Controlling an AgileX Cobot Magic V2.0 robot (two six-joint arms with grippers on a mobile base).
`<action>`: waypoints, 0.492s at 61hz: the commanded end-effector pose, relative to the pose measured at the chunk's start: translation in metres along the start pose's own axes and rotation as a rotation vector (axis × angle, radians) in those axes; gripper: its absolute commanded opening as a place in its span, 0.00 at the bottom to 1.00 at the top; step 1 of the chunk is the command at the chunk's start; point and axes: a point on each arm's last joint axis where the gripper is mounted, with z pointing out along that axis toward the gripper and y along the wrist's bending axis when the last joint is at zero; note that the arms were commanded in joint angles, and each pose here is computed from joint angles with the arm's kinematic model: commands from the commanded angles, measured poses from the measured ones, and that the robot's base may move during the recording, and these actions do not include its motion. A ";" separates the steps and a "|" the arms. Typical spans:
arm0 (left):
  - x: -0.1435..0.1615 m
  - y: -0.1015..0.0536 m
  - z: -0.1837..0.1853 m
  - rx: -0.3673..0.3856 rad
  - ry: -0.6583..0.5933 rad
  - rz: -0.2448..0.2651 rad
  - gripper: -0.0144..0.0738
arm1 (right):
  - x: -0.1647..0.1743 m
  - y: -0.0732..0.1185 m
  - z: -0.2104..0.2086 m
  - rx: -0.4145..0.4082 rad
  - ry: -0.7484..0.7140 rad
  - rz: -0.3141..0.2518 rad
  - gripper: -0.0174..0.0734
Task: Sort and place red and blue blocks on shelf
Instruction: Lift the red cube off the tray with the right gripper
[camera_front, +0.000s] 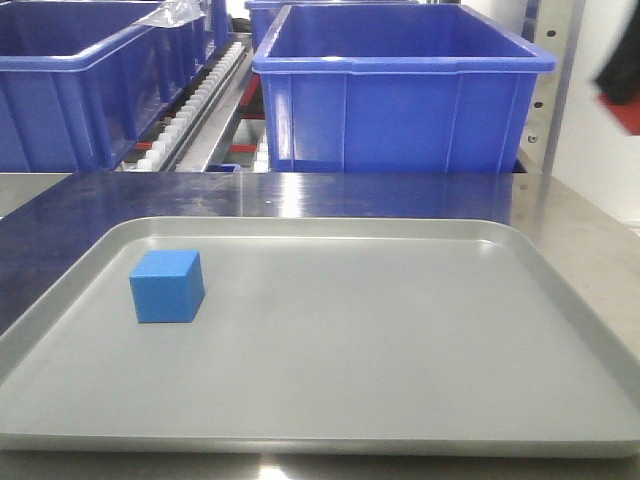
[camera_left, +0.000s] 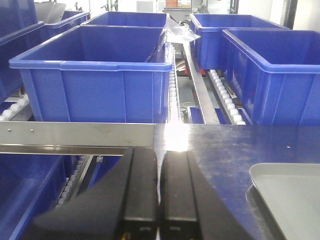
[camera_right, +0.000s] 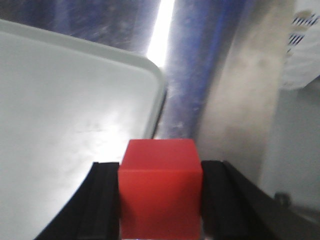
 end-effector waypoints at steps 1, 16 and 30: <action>0.000 0.000 0.000 -0.001 -0.069 -0.003 0.30 | -0.002 -0.013 -0.023 0.037 -0.212 -0.041 0.28; 0.000 0.000 0.000 -0.001 -0.069 -0.003 0.30 | 0.042 -0.031 -0.045 0.157 -0.488 -0.003 0.28; 0.000 0.000 0.000 -0.001 -0.069 -0.003 0.30 | 0.083 -0.025 -0.069 0.176 -0.725 -0.006 0.28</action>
